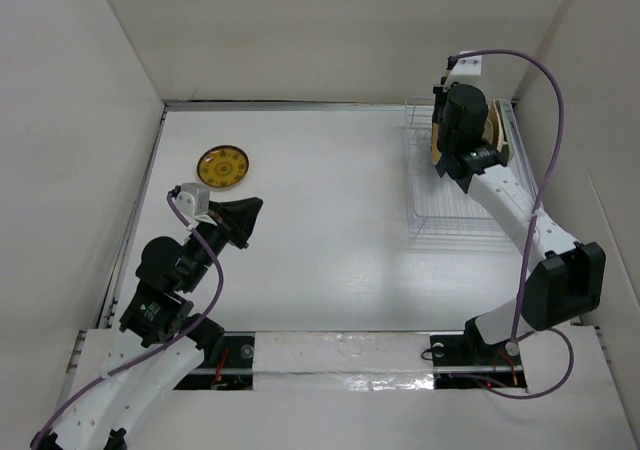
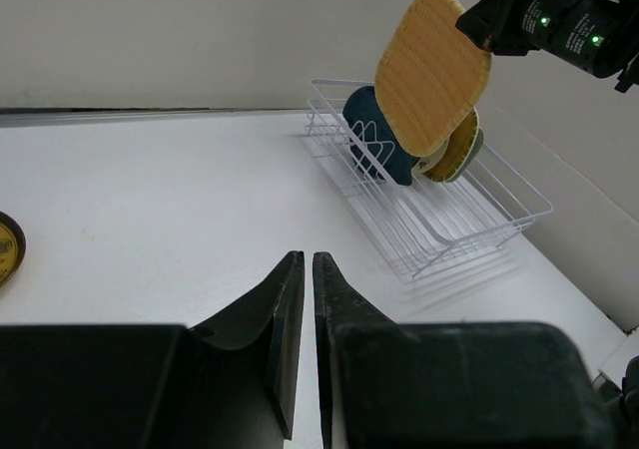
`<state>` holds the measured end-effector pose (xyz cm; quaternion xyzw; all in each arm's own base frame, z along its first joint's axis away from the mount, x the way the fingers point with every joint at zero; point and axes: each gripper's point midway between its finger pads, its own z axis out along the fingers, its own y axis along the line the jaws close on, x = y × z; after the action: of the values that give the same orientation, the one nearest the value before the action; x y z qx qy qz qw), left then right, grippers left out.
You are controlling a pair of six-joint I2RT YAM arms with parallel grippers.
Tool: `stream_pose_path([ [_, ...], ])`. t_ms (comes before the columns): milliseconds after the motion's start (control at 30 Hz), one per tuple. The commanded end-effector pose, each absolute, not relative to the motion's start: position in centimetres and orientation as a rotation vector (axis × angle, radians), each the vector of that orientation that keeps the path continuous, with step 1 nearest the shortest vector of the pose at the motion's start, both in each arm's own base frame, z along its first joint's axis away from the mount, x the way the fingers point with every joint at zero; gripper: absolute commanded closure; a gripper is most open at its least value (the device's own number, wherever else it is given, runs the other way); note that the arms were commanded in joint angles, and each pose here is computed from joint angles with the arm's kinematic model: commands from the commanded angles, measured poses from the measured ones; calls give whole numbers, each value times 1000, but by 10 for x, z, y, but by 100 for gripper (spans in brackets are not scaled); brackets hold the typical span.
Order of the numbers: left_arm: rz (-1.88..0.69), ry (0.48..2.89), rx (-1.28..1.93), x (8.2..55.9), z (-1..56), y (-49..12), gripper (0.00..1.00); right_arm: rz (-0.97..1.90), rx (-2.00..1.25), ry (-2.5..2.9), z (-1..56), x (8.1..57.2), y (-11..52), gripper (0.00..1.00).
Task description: Load the plates into the dish rack
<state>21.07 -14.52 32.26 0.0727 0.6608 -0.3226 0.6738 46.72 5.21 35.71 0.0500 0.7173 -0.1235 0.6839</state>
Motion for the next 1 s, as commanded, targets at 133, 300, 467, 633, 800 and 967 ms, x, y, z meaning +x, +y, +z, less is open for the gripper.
stream_pose_path([
  [133, -747, 1433, 163, 211, 338, -147, 94, -330, 112, 1524, 387, 480, 47, 100],
  [300, -743, 1430, 160, 211, 339, -146, 94, -354, 29, 1515, 386, 491, 57, 100],
  [467, -738, 1436, 159, 212, 337, -146, 94, -409, -49, 1559, 373, 513, 64, 100],
  [633, -734, 1434, 156, 212, 338, -145, 94, -437, -31, 1535, 374, 519, 65, 100],
  [800, -736, 1441, 158, 213, 336, -146, 94, -389, -44, 1512, 377, 522, 73, 100],
  [967, -730, 1439, 153, 213, 336, -145, 94, -365, -63, 1554, 353, 528, 83, 100],
])
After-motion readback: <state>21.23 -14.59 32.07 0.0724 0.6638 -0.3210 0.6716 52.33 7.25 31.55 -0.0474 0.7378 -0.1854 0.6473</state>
